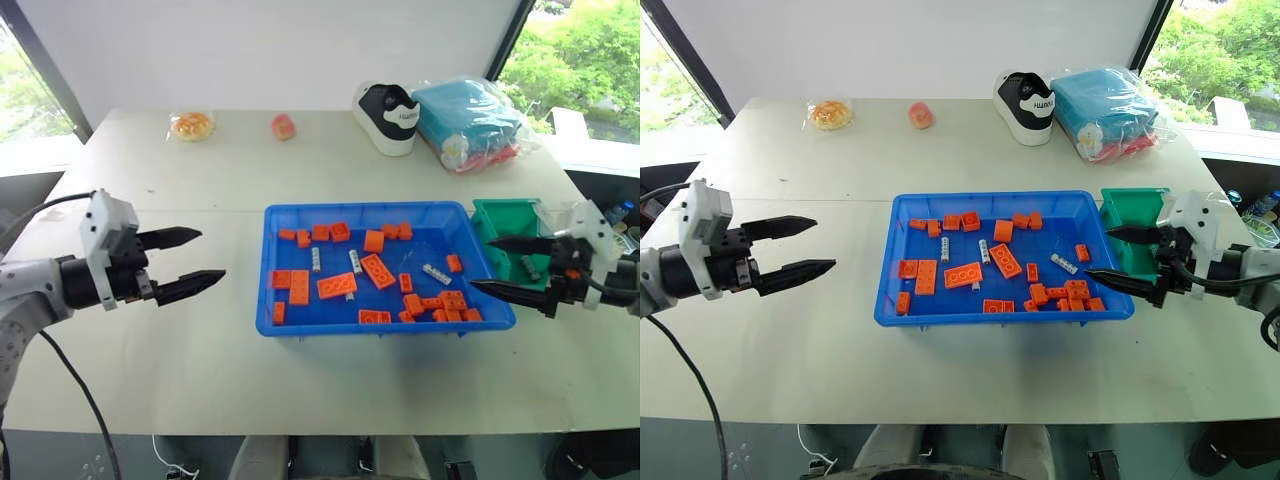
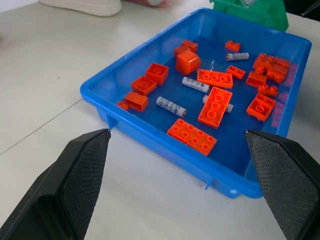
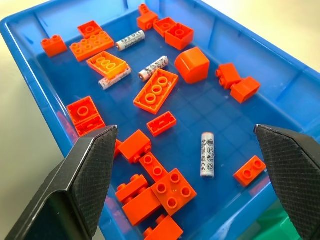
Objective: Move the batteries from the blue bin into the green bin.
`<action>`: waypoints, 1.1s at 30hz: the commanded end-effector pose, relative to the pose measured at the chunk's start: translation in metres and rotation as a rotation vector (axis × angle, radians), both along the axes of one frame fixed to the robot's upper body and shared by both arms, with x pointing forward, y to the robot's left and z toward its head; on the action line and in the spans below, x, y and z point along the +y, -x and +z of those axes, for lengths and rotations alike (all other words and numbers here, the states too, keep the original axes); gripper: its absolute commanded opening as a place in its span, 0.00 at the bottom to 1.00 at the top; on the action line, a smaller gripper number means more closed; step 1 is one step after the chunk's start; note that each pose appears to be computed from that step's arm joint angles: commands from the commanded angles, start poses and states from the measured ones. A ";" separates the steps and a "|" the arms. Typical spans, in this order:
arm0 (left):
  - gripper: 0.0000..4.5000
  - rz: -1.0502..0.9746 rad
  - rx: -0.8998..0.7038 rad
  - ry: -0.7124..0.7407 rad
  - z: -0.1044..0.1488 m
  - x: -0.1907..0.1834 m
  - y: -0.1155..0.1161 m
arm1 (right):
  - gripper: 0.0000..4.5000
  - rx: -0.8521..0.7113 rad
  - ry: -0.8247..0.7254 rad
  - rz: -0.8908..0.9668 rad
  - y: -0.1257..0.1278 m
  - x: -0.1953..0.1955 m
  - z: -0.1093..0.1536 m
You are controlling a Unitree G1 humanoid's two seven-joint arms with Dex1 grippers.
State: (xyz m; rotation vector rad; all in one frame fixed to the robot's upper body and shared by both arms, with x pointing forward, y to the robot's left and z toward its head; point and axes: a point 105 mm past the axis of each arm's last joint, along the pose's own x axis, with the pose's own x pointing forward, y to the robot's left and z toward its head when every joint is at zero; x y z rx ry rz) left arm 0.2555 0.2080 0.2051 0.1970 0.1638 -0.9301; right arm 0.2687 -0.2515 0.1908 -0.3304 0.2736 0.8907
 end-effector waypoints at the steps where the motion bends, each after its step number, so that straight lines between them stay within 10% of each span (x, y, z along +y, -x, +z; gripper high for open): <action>1: 1.00 -0.002 -0.049 -0.009 0.008 -0.001 0.003 | 0.99 -0.044 -0.004 0.008 -0.002 0.001 0.010; 23: 1.00 -0.018 -0.052 0.007 0.011 -0.015 0.006 | 0.99 -0.051 -0.008 0.045 -0.009 0.012 0.014; 33: 1.00 -0.089 -0.008 -0.006 0.003 -0.024 0.013 | 0.99 0.074 -0.001 0.179 -0.030 0.105 0.004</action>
